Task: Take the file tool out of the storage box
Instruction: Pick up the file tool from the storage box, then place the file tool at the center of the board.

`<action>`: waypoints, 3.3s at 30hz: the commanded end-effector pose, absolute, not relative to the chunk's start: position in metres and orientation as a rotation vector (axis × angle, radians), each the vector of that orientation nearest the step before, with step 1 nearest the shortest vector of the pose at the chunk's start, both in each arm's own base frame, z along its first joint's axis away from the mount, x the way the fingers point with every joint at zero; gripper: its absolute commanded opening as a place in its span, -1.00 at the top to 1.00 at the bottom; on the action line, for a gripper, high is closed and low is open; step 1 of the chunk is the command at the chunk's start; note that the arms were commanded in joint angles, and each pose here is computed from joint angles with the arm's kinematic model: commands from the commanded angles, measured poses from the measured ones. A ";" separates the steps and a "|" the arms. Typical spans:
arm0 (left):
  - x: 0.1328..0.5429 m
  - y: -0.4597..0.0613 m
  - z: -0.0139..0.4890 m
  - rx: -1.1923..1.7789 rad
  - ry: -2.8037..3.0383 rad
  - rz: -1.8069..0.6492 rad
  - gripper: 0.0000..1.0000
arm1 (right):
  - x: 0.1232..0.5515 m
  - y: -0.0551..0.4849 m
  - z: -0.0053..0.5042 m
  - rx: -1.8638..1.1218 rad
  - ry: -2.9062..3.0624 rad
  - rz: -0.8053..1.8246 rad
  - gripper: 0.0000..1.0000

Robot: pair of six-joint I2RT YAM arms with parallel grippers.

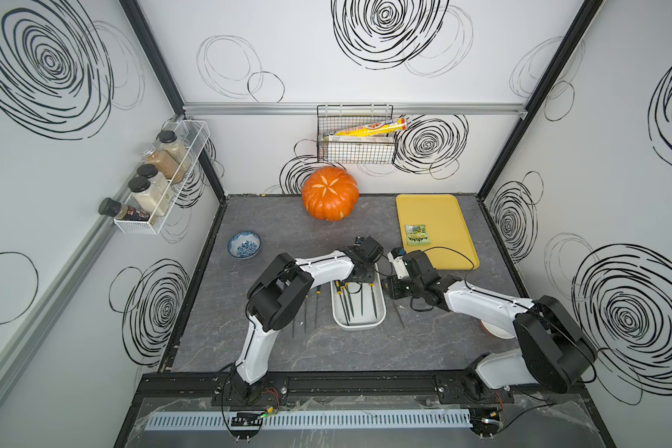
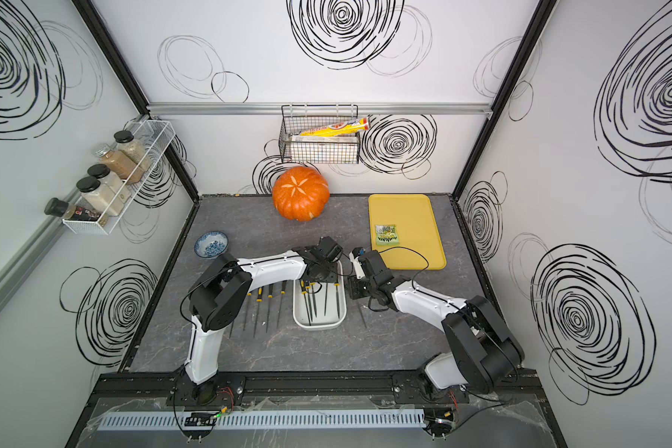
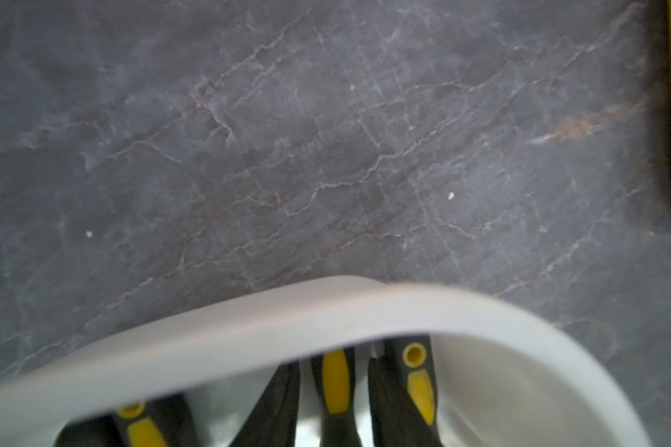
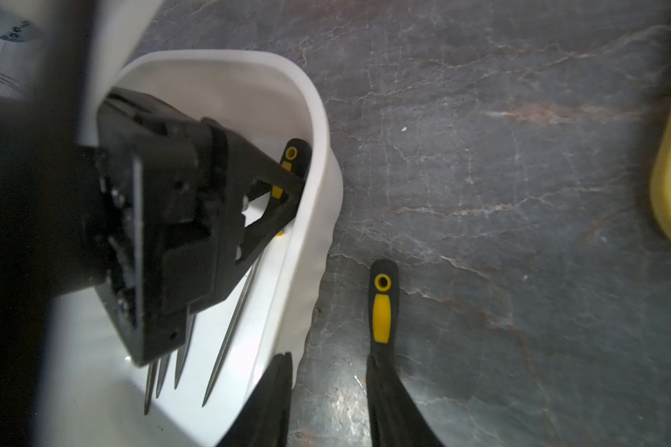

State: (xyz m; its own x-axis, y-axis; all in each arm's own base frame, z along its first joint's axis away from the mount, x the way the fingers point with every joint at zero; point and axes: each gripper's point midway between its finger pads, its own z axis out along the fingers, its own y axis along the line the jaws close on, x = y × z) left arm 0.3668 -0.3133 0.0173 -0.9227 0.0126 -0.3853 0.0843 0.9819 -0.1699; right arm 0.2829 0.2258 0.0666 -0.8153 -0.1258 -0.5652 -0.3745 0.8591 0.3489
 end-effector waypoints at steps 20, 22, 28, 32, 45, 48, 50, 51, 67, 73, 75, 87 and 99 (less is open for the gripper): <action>0.354 -0.280 0.152 0.097 2.429 -0.945 1.00 | 0.282 0.219 0.133 -0.336 2.235 0.676 0.14; 0.348 -0.278 0.167 0.110 2.335 -1.058 1.00 | 0.276 0.225 0.146 -0.370 2.179 0.743 0.10; 0.327 -0.270 0.224 0.165 2.040 -1.199 1.00 | 0.222 0.272 0.201 -0.644 1.891 1.245 -0.28; 0.313 -0.267 0.246 0.215 1.951 -1.185 1.00 | 0.201 0.296 0.200 -0.768 1.870 1.382 -0.31; 0.297 -0.279 0.250 0.286 1.927 -1.144 1.00 | 0.171 0.334 0.190 -0.957 1.876 1.529 -0.04; 0.297 -0.281 0.249 0.286 1.928 -1.141 1.00 | 0.171 0.337 0.187 -0.954 1.885 1.548 0.04; 0.297 -0.281 0.248 0.285 1.932 -1.139 1.00 | 0.172 0.340 0.185 -0.952 1.889 1.568 0.10; 0.297 -0.281 0.247 0.286 1.935 -1.139 1.00 | 0.173 0.341 0.184 -0.951 1.889 1.573 0.12; 0.292 -0.283 0.252 0.295 1.938 -1.126 0.97 | 0.179 0.344 0.178 -0.935 1.913 1.552 0.82; 0.293 -0.281 0.251 0.299 1.939 -1.105 -0.15 | 0.188 0.335 0.158 -0.872 2.063 1.423 1.00; 0.292 -0.280 0.252 0.303 1.933 -1.104 -0.98 | 0.191 0.324 0.150 -0.821 2.137 1.339 1.00; 0.260 -0.285 0.266 0.407 1.867 -1.264 -0.98 | 0.200 0.158 0.097 -0.433 2.733 0.146 1.00; 0.259 -0.272 0.256 0.355 1.886 -1.208 -0.98 | 0.199 0.124 0.039 -0.461 3.079 -0.215 1.00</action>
State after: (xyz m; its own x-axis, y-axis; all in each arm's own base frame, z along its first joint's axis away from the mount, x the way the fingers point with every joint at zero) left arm 0.2569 -0.2725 0.2541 -0.6186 -0.1853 -0.7635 0.6115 0.4966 -0.6160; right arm 0.2058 0.1381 0.0422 -0.9573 -0.2745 -0.0904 -0.2677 0.9602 -0.0799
